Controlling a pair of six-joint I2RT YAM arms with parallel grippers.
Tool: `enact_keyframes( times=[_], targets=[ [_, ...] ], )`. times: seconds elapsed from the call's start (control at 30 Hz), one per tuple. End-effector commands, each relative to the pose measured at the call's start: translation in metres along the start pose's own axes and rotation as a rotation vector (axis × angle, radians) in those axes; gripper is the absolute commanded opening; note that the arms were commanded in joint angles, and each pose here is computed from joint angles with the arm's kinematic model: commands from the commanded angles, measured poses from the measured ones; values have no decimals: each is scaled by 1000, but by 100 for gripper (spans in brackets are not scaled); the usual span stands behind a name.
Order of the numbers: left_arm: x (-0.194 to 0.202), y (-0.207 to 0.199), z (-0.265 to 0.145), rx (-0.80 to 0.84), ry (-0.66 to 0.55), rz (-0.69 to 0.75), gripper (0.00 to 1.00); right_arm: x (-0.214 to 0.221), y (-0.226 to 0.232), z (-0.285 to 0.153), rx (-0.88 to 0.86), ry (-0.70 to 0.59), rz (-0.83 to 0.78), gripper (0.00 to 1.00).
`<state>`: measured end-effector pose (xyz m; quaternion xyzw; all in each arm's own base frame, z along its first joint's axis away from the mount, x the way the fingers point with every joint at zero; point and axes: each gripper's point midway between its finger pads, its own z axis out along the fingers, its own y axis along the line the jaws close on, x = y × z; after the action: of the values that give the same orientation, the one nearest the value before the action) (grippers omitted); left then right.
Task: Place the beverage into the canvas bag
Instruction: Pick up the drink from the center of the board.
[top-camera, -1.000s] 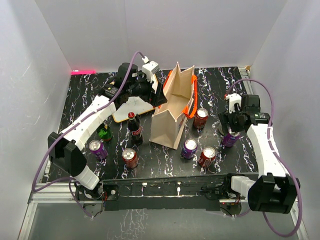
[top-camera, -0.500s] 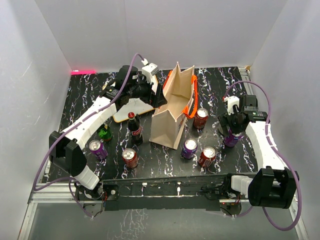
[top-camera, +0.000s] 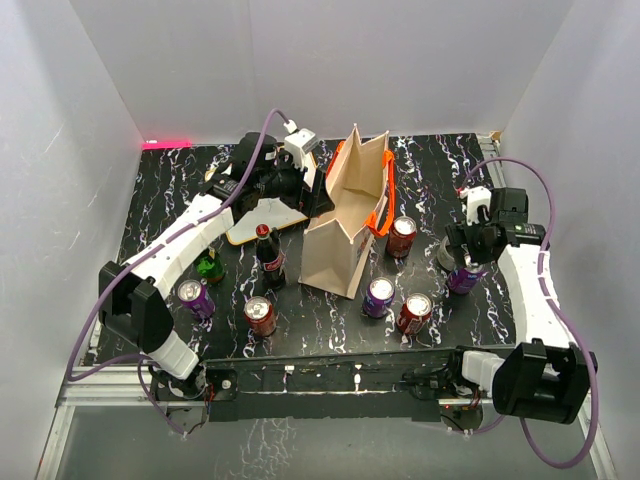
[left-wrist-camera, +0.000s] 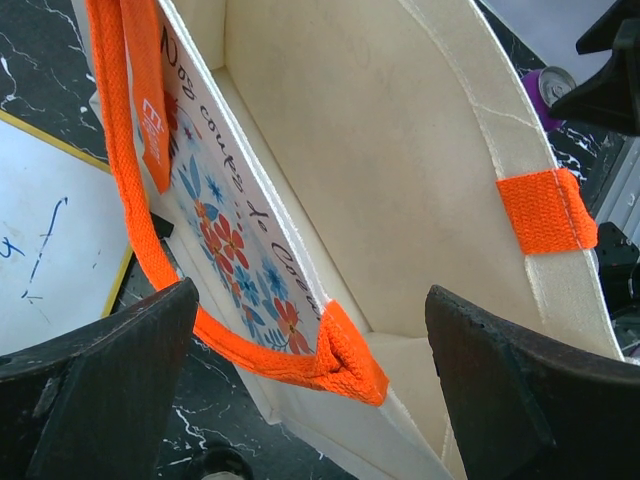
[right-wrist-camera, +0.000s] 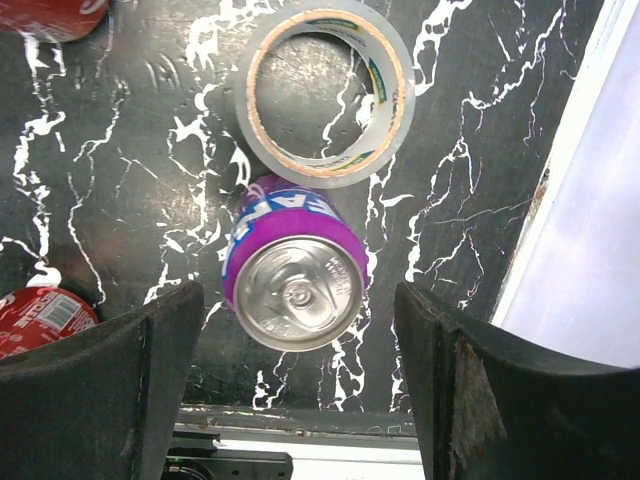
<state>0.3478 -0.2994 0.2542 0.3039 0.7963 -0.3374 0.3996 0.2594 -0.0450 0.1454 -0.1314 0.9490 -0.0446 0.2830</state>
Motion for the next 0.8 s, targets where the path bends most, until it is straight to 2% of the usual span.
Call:
enact_keyframes(
  times=[0.0,0.2,0.4,0.5,0.63,0.77],
  targets=[
    [-11,-14,-12,43,-40,35,96,-6,-14,9,13,-28,32,79],
    [-9,-15,-13,51,-42,48,96,12,-16,27,-62,22,64,78],
    [-12,-13,-14,33,-52,55,97,22,-14,36,-137,43,74,73],
    [-14,-15,-15,40,-53,49,97,24,-13,39,-165,54,80,67],
    [-18,-16,-15,39,-58,38,97,19,-13,37,-184,42,88,50],
    [-25,-14,-15,22,-67,15,97,6,-12,26,-205,2,72,22]
  ],
)
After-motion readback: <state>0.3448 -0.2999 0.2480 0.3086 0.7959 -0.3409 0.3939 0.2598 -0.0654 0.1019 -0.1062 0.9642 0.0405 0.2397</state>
